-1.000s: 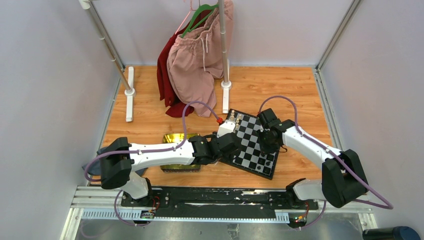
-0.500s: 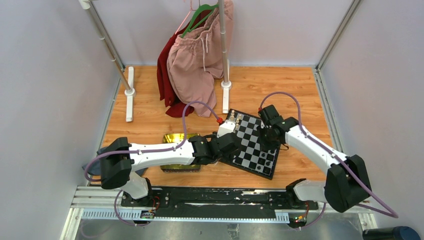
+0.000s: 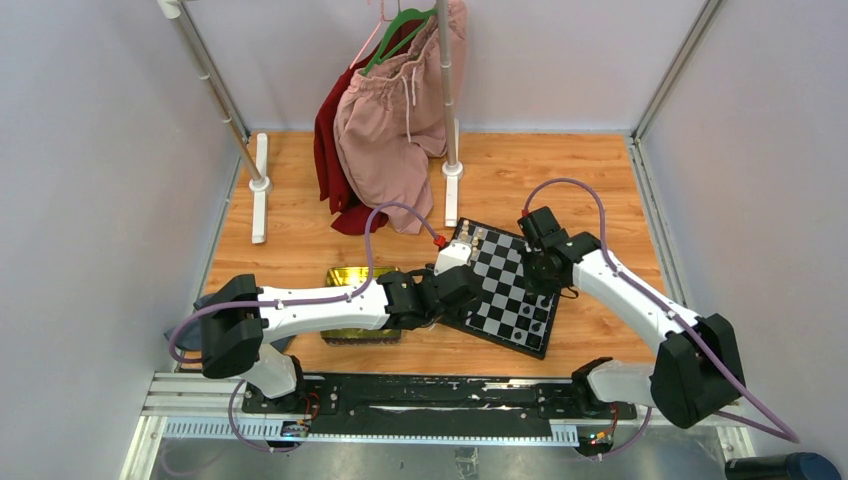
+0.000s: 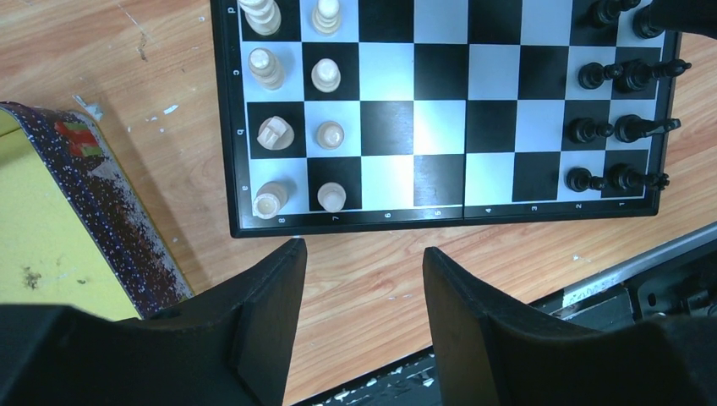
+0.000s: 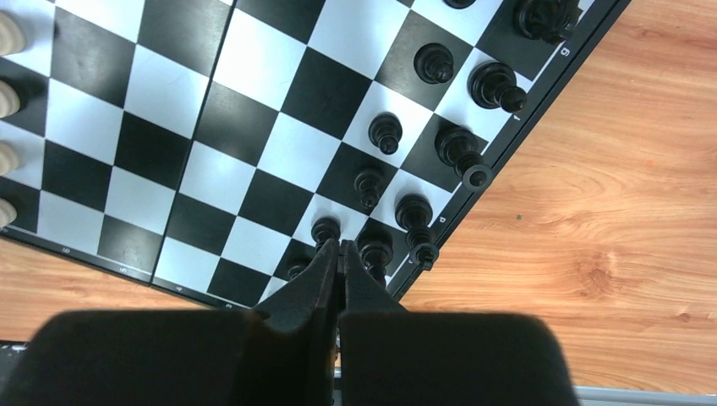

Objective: Set up the chess pieces on the board
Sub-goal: Adjust the chess piece on the chessboard.

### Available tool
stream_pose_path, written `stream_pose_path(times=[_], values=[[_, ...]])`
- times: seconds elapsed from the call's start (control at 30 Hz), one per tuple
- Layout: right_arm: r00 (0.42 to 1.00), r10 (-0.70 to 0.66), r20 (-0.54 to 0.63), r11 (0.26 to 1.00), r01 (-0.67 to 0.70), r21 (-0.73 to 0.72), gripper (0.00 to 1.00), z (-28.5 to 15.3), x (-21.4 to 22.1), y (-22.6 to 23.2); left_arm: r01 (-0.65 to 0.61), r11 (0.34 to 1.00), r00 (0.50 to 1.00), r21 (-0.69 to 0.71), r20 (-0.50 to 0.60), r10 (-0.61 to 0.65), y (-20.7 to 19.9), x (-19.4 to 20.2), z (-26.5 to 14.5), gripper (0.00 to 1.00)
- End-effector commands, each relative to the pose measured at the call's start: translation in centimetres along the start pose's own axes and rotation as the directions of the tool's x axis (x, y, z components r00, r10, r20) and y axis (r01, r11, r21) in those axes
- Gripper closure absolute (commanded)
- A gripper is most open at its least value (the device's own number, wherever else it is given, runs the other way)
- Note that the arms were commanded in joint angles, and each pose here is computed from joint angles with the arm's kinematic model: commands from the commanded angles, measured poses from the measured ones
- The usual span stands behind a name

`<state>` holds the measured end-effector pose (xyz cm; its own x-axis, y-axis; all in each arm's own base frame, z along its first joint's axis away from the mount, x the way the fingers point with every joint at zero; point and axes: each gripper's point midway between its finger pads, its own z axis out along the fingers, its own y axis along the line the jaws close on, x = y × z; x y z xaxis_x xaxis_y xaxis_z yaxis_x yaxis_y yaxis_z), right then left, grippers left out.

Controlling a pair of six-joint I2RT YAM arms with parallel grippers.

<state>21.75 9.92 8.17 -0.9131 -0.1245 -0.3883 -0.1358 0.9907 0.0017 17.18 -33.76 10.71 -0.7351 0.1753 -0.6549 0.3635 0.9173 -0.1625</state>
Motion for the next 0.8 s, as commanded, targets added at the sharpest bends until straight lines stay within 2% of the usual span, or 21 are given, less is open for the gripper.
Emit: stream_pose_path(times=[0.0, 0.77], values=[[1.000, 0.008, 0.014, 0.999, -0.008, 0.054, 1.00, 0.5, -0.8, -0.7, 0.009, 1.000, 1.000, 0.003, 0.028, -0.009, 0.1, -0.9, -0.6, 0.42], [0.998, 0.058, 0.017, 0.992, -0.060, 0.111, 1.00, 2.0, -1.1, -2.7, -0.016, 1.000, 1.000, -0.005, 0.021, 0.016, 0.7, -0.5, -0.6, 0.42]])
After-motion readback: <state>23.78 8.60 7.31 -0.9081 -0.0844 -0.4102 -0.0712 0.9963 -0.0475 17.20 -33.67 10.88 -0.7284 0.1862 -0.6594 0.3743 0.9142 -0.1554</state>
